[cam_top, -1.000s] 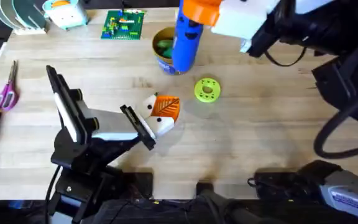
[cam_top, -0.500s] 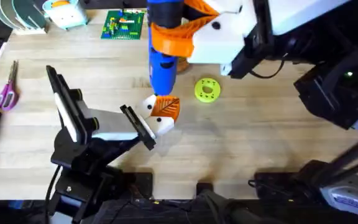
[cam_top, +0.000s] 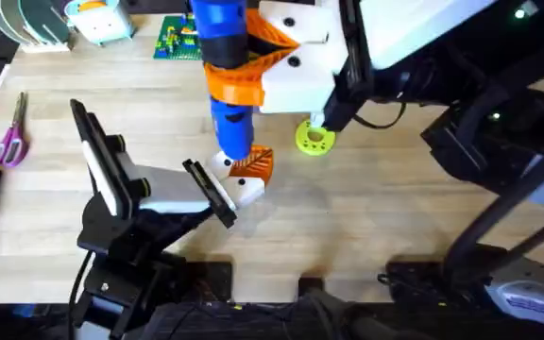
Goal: Pick up the gripper from the table and insert it into the empty holder that is missing its gripper. Then pick up a screw, insert it into the mounting hole, and use the screwdriver to tighten it. Finally, clean up the table by picking up the vegetable and placing it into the bucket.
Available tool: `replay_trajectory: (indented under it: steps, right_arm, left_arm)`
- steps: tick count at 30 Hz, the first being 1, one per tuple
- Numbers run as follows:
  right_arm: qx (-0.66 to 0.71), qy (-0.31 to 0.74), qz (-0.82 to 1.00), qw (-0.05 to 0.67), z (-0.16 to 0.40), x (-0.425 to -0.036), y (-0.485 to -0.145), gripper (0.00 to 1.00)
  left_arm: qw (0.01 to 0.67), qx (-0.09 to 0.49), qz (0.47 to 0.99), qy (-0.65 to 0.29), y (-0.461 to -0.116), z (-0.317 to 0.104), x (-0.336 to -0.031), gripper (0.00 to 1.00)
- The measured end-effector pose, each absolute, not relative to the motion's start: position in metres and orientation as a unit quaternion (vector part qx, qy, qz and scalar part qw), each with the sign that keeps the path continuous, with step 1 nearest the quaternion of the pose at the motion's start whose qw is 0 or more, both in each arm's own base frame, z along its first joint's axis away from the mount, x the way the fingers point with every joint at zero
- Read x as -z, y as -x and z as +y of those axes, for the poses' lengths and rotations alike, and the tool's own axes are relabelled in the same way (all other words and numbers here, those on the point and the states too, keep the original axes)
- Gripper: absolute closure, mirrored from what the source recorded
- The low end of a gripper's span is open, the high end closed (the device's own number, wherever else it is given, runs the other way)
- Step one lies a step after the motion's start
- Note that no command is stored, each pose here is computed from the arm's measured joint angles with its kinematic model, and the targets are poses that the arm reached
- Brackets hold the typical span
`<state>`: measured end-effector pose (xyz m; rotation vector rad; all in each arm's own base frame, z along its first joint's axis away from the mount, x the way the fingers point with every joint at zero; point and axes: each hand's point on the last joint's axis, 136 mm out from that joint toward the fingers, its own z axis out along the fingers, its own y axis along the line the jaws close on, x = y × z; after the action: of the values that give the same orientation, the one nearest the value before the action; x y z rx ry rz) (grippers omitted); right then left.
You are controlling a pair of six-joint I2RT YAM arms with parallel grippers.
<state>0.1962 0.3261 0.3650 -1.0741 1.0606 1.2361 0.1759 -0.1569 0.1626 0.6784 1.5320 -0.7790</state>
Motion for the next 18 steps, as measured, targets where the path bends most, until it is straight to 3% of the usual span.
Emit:
replay_trajectory:
  steps: [18]
  right_arm:
    - [-0.527, 0.451, 0.452, 0.560, 0.337, -0.366, -0.198, 0.977]
  left_arm:
    - [0.603, 0.336, 0.661, -0.293, -0.176, -0.157, -0.163, 0.983]
